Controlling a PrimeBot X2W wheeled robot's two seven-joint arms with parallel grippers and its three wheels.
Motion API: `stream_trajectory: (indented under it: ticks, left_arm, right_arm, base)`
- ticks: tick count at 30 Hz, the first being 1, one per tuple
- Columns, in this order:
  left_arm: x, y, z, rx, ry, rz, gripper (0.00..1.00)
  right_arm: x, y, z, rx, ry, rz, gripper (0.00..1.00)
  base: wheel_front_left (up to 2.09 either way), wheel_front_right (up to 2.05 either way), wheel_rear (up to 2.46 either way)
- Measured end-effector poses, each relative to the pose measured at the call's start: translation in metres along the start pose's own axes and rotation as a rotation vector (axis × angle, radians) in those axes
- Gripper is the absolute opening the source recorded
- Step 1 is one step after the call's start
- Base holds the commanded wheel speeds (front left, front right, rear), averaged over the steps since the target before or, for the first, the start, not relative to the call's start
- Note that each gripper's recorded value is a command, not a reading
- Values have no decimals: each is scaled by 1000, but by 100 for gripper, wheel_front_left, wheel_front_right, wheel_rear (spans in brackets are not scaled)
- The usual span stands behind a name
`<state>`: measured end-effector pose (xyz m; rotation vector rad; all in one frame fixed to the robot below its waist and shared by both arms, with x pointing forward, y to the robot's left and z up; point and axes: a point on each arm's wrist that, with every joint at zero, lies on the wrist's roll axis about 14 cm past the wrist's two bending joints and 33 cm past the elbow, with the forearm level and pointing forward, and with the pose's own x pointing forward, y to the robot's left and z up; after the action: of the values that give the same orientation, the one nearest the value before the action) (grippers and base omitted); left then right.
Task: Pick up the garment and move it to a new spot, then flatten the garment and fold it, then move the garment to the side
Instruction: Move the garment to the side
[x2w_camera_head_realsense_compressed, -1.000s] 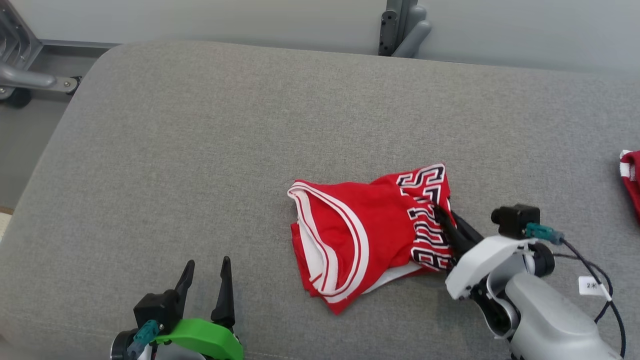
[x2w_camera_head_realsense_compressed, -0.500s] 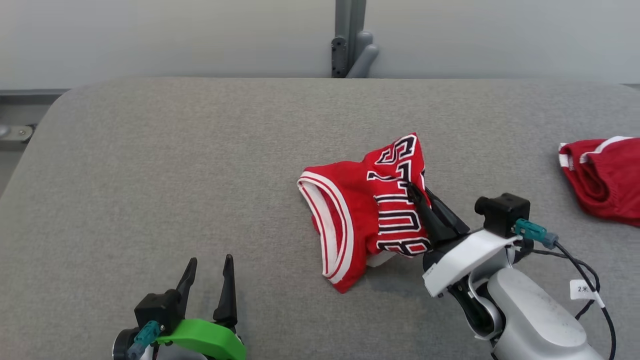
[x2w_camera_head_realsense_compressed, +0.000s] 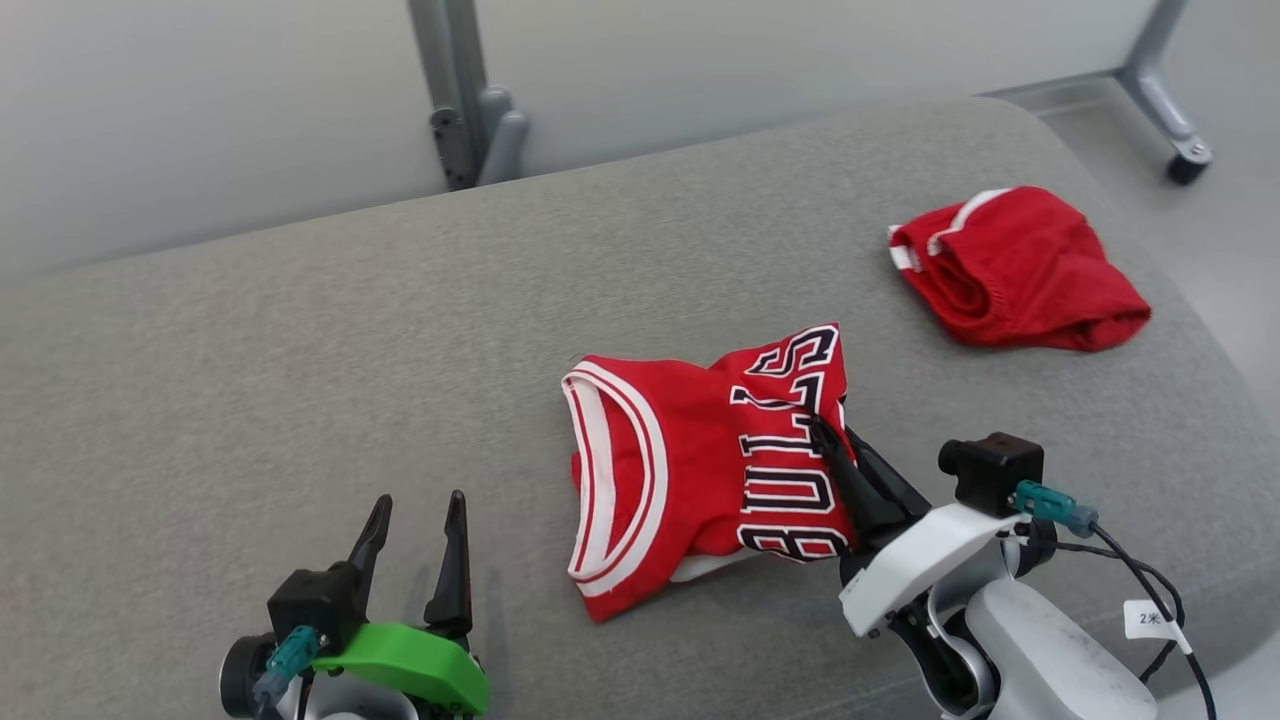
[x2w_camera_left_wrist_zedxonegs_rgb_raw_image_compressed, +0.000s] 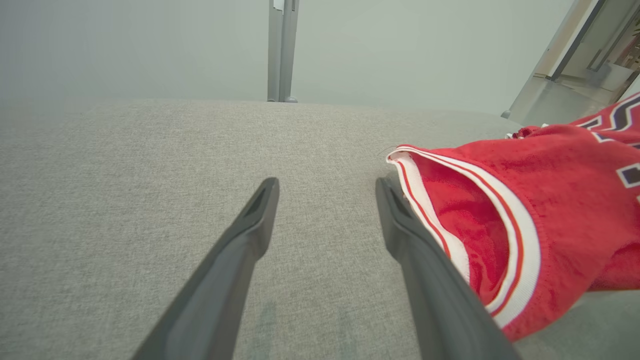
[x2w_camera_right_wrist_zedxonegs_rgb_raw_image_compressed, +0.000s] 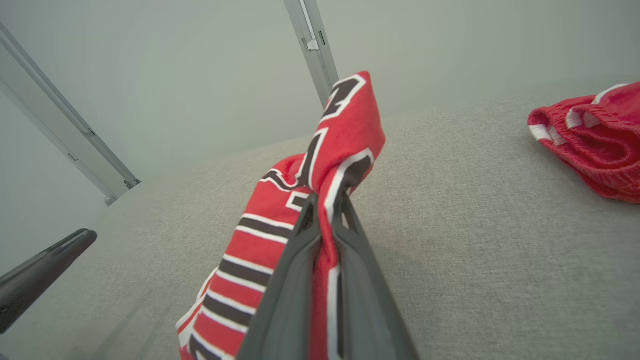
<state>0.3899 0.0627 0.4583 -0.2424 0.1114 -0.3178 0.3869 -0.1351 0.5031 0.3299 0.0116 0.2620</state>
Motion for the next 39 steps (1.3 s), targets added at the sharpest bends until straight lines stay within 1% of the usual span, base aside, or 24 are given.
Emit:
stream_trajectory:
  ticks: [8,14,17,19,23,24,28,31,34,37,39]
  left_arm:
    - [35,-61,-6,20,21,-194,100]
    - [56,-122,-13,35,38,-385,100]
    - [62,-139,-22,31,62,-442,100]
    - [66,-144,-28,23,77,-460,100]
    - [71,-150,-37,11,95,-479,100]
    - [73,-150,-38,8,92,-480,100]
    - [80,-137,-42,9,88,-441,100]
    - [82,-132,-46,23,91,-435,100]
    - [86,-120,-46,39,84,-413,100]
    - [91,-101,-50,53,87,-368,100]
    - [93,-86,-55,61,96,-336,100]
  right_arm:
    - [-44,-45,11,13,-42,-179,0]
    - [-86,-88,24,23,-100,-356,0]
    - [-100,-100,22,26,-104,-418,0]
    - [-104,-105,20,29,-100,-446,0]
    - [-107,-109,12,27,-75,-471,0]
    - [-105,-109,6,18,-47,-466,0]
    - [-79,-110,11,-70,4,-397,0]
    - [-64,-128,31,-137,-3,-395,0]
    - [-44,-146,60,-207,-33,-396,0]
    - [-19,-159,81,-282,-40,-382,0]
    - [-7,-173,90,-306,-40,-399,0]
  base:
    - [0,0,0]
    - [0,0,0]
    - [0,0,0]
    - [0,0,0]
    - [0,0,0]
    - [0,0,0]
    - [0,0,0]
    - [0,0,0]
    - [0,0,0]
    - [0,0,0]
    - [0,0,0]
